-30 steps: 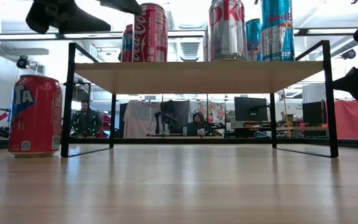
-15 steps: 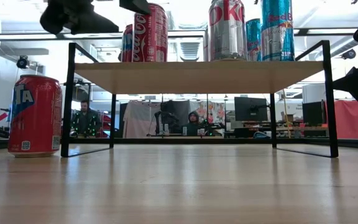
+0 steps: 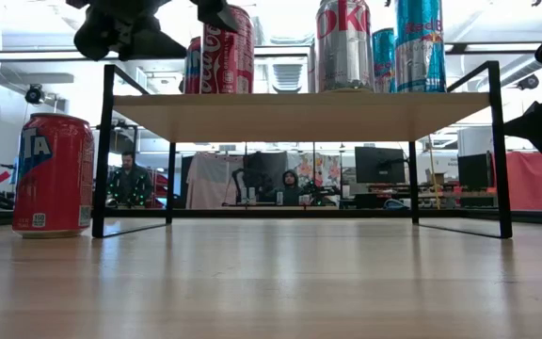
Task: Place canned beverage on shelf
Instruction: Put the top red white soda can on the shelf
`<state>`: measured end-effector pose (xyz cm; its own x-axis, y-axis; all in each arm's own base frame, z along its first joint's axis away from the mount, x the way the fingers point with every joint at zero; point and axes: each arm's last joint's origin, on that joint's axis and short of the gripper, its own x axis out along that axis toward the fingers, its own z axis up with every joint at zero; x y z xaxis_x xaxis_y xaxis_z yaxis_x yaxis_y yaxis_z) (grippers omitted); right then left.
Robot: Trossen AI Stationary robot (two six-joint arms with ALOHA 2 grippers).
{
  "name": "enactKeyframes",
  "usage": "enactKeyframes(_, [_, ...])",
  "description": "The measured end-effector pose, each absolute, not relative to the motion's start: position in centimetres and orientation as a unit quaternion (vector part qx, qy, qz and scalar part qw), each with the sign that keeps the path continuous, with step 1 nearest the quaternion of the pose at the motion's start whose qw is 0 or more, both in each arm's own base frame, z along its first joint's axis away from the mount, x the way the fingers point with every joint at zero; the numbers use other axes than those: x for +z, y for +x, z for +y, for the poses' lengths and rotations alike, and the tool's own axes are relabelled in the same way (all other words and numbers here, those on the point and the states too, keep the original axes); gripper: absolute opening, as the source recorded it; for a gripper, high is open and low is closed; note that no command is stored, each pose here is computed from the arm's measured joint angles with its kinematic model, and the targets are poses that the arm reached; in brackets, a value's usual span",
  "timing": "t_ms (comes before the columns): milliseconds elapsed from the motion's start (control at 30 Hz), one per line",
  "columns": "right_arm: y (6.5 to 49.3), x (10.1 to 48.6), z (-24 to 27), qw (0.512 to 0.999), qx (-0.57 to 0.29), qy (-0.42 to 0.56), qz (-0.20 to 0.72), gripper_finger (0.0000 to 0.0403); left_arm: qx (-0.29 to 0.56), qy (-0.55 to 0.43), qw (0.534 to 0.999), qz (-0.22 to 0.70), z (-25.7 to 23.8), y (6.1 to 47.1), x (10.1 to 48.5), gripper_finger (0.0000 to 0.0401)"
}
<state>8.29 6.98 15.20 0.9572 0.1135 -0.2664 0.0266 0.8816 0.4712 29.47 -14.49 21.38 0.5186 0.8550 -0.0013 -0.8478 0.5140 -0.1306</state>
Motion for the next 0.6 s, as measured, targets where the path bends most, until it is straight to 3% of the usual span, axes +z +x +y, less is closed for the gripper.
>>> enactKeyframes(600, [8.3,15.2,7.0,0.959,0.023,0.242,0.145,0.0384,0.501,-0.047,0.864,-0.02,-14.2,30.7,21.3,0.0388])
